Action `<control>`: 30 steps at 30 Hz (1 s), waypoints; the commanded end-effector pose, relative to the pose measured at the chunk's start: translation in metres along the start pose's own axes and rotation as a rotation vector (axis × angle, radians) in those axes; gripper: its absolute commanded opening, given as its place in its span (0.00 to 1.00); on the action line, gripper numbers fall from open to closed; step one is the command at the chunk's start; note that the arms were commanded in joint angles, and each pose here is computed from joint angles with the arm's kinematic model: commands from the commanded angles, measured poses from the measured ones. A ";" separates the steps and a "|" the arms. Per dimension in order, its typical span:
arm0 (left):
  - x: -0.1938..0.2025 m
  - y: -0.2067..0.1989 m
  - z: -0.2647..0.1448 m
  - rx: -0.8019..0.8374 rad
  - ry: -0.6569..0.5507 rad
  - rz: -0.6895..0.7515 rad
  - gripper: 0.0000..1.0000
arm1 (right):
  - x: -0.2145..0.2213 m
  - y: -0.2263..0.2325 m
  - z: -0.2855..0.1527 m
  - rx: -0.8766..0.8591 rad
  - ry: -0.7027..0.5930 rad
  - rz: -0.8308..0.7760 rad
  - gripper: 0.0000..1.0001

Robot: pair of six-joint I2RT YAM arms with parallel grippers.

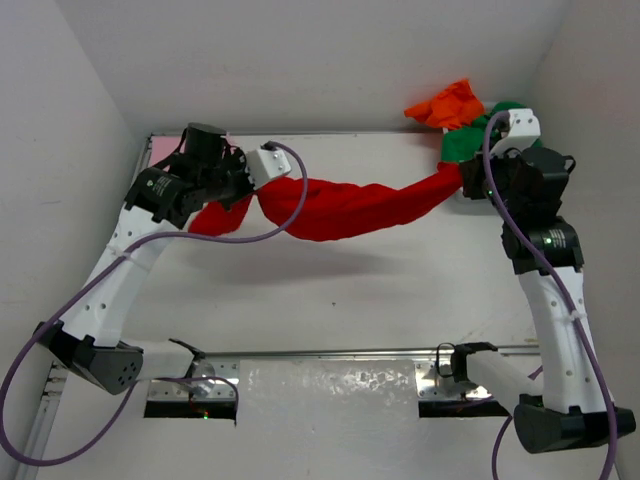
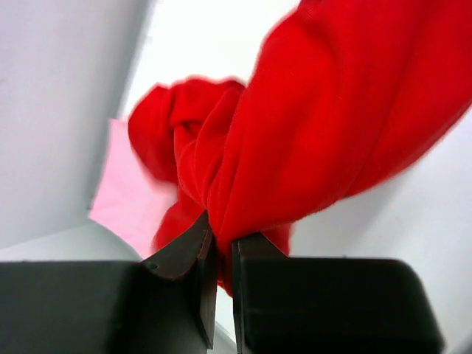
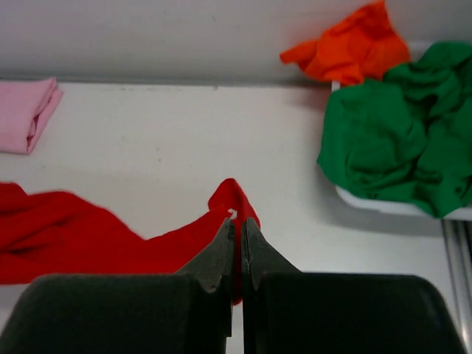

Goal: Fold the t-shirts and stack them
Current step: Flatten out the tshirt

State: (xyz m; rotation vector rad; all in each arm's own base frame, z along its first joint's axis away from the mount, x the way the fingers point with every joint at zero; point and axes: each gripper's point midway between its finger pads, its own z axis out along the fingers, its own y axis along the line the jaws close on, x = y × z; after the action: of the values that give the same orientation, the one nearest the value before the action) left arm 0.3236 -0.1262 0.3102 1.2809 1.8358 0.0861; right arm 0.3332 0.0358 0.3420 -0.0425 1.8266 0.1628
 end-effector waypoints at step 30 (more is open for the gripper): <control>0.085 -0.008 0.078 0.256 0.120 -0.173 0.63 | 0.095 0.016 0.073 -0.151 0.226 0.045 0.00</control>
State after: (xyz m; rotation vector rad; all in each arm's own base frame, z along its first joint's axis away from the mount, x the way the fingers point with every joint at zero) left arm 0.4427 -0.0256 0.1637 0.8898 2.3751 -0.2363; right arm 0.3755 0.0667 0.2237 -0.1297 2.1000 0.3377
